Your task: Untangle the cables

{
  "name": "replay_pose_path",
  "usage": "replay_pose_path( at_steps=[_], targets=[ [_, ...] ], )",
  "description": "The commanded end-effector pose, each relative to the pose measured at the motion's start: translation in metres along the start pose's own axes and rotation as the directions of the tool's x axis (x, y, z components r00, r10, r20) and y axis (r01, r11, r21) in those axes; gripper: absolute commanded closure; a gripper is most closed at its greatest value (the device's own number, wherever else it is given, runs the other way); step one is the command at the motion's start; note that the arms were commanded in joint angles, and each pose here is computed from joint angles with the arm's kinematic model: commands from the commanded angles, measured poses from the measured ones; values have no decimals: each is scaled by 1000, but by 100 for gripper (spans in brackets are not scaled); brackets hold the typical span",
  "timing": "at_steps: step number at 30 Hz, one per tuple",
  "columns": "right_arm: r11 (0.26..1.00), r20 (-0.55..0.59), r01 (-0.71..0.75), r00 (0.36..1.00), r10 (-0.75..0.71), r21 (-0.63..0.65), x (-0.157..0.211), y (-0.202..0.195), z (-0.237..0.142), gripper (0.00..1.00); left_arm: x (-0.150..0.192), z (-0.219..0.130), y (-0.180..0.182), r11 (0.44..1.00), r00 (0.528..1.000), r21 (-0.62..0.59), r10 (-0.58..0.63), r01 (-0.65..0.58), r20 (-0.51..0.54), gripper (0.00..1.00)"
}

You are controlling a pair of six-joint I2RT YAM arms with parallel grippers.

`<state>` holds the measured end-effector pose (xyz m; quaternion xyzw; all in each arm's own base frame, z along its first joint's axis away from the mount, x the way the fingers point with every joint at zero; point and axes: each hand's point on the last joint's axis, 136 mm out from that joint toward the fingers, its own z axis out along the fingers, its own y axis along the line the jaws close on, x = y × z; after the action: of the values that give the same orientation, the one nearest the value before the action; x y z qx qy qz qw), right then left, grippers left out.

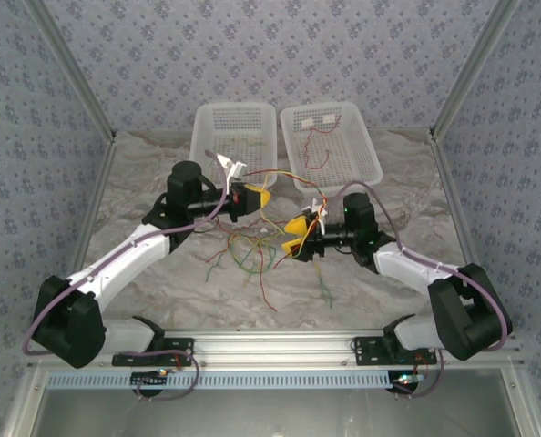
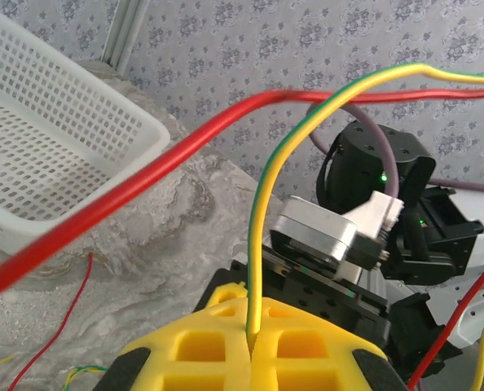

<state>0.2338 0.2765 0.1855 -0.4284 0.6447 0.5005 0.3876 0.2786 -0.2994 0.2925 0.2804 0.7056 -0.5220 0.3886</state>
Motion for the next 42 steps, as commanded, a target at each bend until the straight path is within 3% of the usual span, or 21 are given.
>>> replay_pose_path(
  at_steps=[1, 13, 25, 27, 33, 37, 42],
  targets=[
    [999, 1, 46, 999, -46, -28, -7, 12, 5, 30, -14, 1, -8, 998, 998, 37, 55, -57, 36, 100],
    [996, -53, 20, 998, -25, -88, 4, 37, 10, 28, -9, -1, 7, 999, 998, -17, 48, -48, 37, 100],
    [999, -156, -20, 988, 15, -32, 30, 38, 10, 28, -11, -2, 14, 998, 998, -42, 44, -42, 39, 100],
    [1000, -165, -26, 986, 25, 1, 32, 35, 9, 28, -11, -2, 16, 998, 998, -48, 43, -41, 39, 100],
    [924, -122, -63, 986, 117, 378, 23, -13, -19, 31, -10, -2, 25, 995, 998, -93, 27, -22, 49, 100],
    [963, 11, -3, 1000, 0, 268, 0, 20, -26, 29, -6, -2, 28, 995, 998, -101, 19, -13, 55, 100],
    [934, 45, -34, 999, 19, 356, -4, 1, -33, 33, -6, 2, 30, 995, 998, -97, 18, -11, 63, 100]
  ],
)
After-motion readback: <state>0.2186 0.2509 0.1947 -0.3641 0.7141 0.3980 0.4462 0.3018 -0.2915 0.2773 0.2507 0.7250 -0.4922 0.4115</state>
